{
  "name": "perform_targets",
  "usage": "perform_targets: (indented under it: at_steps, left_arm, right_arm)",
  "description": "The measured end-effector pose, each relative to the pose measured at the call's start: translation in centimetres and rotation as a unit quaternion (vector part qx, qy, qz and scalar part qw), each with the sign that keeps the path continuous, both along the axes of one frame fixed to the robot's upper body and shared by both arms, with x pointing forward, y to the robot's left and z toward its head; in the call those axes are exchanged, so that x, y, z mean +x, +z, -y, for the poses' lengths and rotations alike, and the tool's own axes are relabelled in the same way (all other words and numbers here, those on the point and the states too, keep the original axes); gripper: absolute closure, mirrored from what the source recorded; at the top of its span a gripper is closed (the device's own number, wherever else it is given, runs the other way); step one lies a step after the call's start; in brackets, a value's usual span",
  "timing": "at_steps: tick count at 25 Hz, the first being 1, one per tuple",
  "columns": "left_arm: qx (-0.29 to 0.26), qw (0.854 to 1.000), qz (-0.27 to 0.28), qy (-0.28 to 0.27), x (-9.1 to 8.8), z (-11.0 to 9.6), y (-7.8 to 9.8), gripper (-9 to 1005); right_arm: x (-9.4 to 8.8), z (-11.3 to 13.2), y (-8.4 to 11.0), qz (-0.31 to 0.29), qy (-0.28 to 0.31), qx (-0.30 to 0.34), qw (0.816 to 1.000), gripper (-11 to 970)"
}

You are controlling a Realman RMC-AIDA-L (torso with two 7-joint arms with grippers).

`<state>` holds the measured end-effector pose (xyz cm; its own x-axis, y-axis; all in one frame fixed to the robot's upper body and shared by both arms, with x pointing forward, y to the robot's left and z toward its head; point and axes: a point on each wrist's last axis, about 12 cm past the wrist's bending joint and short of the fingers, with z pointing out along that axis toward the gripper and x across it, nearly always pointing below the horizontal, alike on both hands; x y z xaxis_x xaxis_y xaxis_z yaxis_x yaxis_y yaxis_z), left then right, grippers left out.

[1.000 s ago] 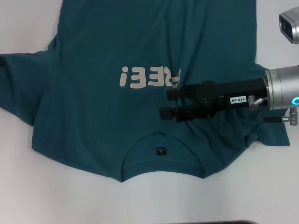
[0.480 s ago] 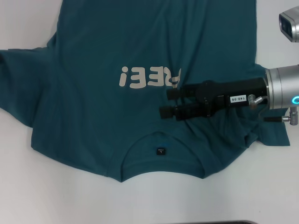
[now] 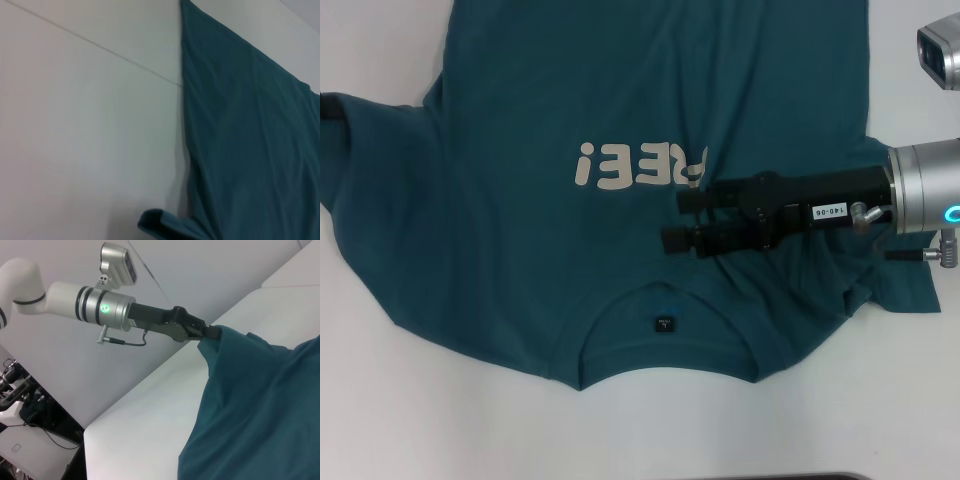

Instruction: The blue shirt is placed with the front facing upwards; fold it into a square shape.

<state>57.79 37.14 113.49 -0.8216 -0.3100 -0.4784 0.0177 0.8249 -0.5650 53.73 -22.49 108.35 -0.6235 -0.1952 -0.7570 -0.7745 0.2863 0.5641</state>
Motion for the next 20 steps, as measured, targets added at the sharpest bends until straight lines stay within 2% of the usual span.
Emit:
perform_targets:
  at_steps: [5,11,16,20]
  left_arm:
    - [-0.039,0.999,-0.010,-0.026,-0.5,0.8,0.4,982]
    - [-0.128,0.988,0.000,-0.088,-1.2,4.0,0.9,981]
    - [-0.132,0.986,0.003,-0.101,-0.5,7.4,0.0,980]
    - [-0.121,0.988,0.000,-0.099,0.2,8.7,-0.6,980]
  right_arm:
    - [0.0,0.0,0.0,-0.001,0.000,0.000,1.000,45]
    - [-0.1,0.1,-0.2,-0.002,-0.002,0.000,1.000,45]
    - [-0.1,0.1,-0.1,0.000,-0.001,-0.001,1.000,45]
    - [0.0,0.1,0.0,0.000,-0.001,-0.001,1.000,45]
